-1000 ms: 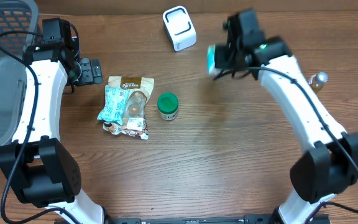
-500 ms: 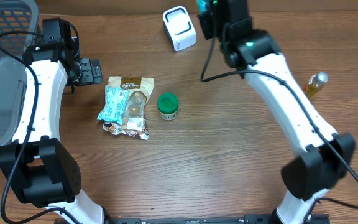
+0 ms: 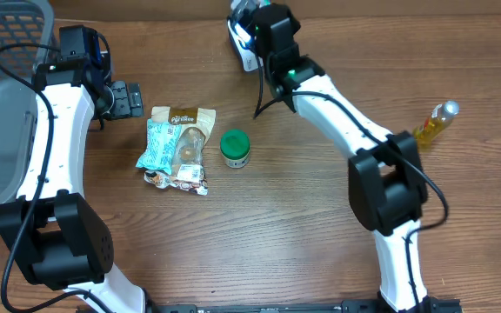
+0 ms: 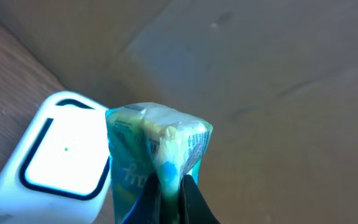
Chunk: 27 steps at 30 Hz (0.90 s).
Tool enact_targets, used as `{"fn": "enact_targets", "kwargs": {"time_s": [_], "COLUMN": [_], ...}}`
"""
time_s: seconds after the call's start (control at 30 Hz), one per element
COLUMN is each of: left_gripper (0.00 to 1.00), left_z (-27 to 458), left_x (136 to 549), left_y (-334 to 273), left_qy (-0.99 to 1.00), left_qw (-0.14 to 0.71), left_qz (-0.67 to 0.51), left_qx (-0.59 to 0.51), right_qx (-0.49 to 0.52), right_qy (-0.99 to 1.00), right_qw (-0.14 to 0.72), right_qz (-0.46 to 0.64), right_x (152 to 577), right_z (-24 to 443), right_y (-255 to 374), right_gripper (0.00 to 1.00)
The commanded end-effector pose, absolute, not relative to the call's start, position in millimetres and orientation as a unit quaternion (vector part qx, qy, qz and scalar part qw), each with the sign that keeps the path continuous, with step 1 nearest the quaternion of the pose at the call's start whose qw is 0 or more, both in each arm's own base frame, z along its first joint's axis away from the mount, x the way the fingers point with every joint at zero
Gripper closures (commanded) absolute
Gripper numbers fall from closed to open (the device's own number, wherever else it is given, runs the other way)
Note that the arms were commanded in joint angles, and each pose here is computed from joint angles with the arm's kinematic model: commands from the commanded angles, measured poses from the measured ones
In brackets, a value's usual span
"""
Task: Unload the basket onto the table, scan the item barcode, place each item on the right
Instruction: 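Carry the teal packet up to the white scanner and hold it there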
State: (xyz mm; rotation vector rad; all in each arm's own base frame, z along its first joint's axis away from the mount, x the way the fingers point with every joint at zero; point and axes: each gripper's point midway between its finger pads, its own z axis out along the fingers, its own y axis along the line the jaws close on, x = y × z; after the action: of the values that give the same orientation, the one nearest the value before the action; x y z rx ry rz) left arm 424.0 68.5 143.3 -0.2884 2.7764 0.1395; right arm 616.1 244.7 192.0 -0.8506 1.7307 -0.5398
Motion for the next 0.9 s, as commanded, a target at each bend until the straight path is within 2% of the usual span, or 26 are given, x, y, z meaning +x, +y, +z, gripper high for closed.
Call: {"fn": "enact_targets", "kwargs": {"time_s": [0.0, 0.13, 0.4, 0.67, 0.87], "left_gripper": [0.00, 0.00, 0.00, 0.00, 0.00], "left_z": [157, 157, 157, 157, 157], "left_x": [428, 428, 428, 428, 428], "left_y": [65, 65, 65, 65, 65], "left_qy": [0.976, 0.976, 0.976, 0.976, 0.976], "left_qw": [0.191, 0.191, 0.190, 0.190, 0.191], "left_qz": [0.048, 0.048, 0.048, 0.048, 0.048], "left_qx": [-0.089, -0.089, -0.089, -0.089, -0.089], "right_qx": [-0.381, -0.404, -0.408, -0.418, -0.395], "right_qy": [0.709, 0.693, 0.673, 0.678, 0.673], "right_qw": [0.525, 0.518, 0.555, 0.545, 0.561], "right_qz": [-0.277, -0.295, -0.270, -0.263, -0.277], "right_x": [626, 631, 638, 639, 642], "right_z": [169, 152, 149, 128, 149], "right_y": [243, 247, 263, 264, 257], "right_gripper": [0.96, 0.96, 0.96, 0.96, 0.96]}}
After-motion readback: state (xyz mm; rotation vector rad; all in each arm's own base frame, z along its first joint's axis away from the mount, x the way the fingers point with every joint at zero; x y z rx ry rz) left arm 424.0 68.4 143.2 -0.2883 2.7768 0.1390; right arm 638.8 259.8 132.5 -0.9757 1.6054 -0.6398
